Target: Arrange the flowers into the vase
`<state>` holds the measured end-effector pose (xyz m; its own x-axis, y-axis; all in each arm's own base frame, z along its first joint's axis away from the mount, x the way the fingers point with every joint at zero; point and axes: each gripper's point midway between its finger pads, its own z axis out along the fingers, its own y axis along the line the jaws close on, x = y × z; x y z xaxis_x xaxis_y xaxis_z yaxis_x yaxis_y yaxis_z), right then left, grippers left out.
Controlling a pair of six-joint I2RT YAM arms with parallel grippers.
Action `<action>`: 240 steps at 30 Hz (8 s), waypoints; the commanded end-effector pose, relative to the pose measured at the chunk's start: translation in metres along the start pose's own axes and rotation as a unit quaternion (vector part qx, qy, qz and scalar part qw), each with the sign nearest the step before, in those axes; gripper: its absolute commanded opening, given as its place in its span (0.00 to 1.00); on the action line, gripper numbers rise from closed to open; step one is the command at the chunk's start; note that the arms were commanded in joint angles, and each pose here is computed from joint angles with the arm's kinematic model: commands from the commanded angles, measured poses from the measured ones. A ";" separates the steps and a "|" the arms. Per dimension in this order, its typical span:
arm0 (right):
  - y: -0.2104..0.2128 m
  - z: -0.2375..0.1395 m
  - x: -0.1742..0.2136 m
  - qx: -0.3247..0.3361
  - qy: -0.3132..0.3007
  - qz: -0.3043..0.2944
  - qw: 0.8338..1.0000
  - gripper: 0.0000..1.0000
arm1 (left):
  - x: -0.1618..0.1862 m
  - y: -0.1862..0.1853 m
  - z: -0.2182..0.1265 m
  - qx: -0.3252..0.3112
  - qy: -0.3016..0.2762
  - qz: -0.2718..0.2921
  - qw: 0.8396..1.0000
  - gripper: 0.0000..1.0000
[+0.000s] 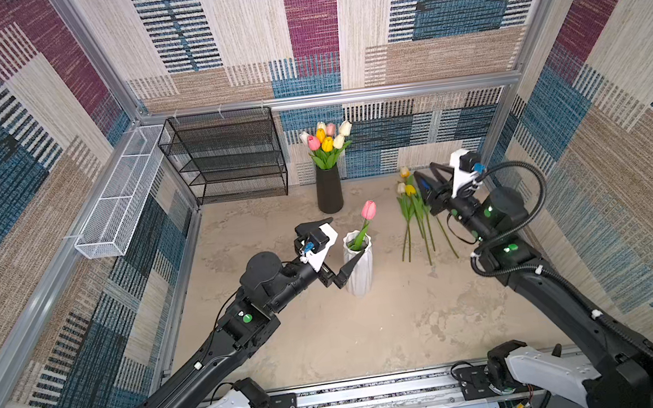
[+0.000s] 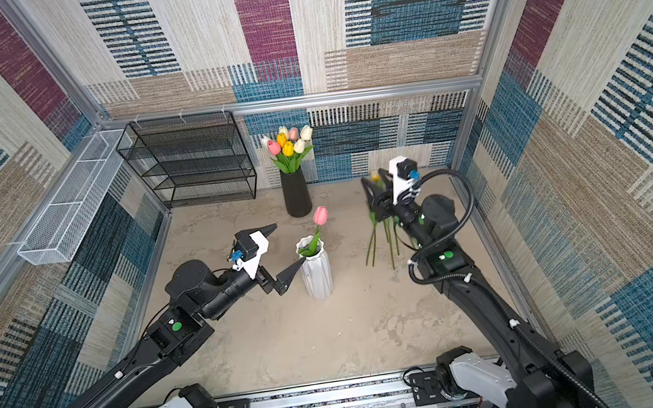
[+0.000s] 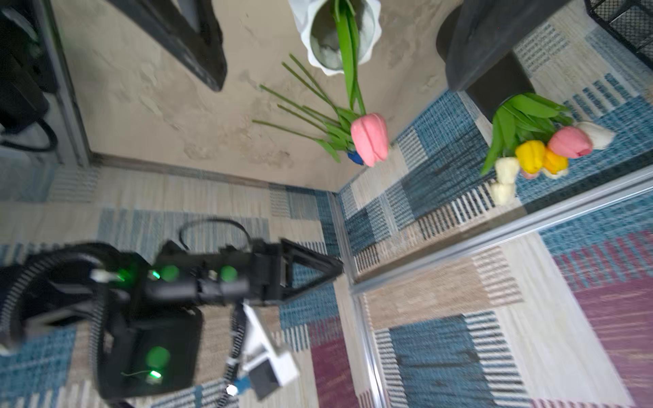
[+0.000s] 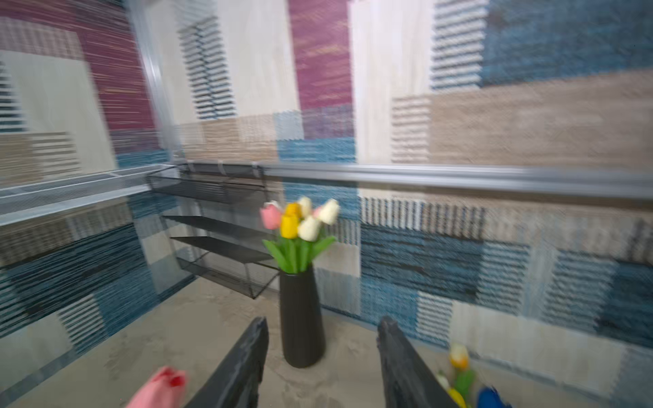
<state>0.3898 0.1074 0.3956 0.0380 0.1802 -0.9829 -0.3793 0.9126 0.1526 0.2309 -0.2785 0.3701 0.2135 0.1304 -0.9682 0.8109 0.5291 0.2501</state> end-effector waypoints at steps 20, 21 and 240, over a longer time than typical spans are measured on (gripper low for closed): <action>-0.147 0.025 0.302 0.173 0.512 0.105 0.835 0.22 | 0.090 -0.073 0.002 0.137 0.130 -0.028 0.982 0.94; -0.147 0.026 0.306 0.172 0.516 0.104 0.833 0.22 | 0.092 -0.073 0.003 0.137 0.130 -0.030 0.982 0.94; 0.203 -0.003 0.006 -0.295 -0.099 -0.007 0.950 0.00 | 0.068 0.035 -0.030 -0.029 0.030 -0.177 0.983 0.82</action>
<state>0.3004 0.2967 0.4263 0.1642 0.3077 -0.9372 -0.8632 0.5046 0.0145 0.2606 -0.2251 0.3130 -0.1129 -0.0264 -0.9933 0.7861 0.6090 -0.1056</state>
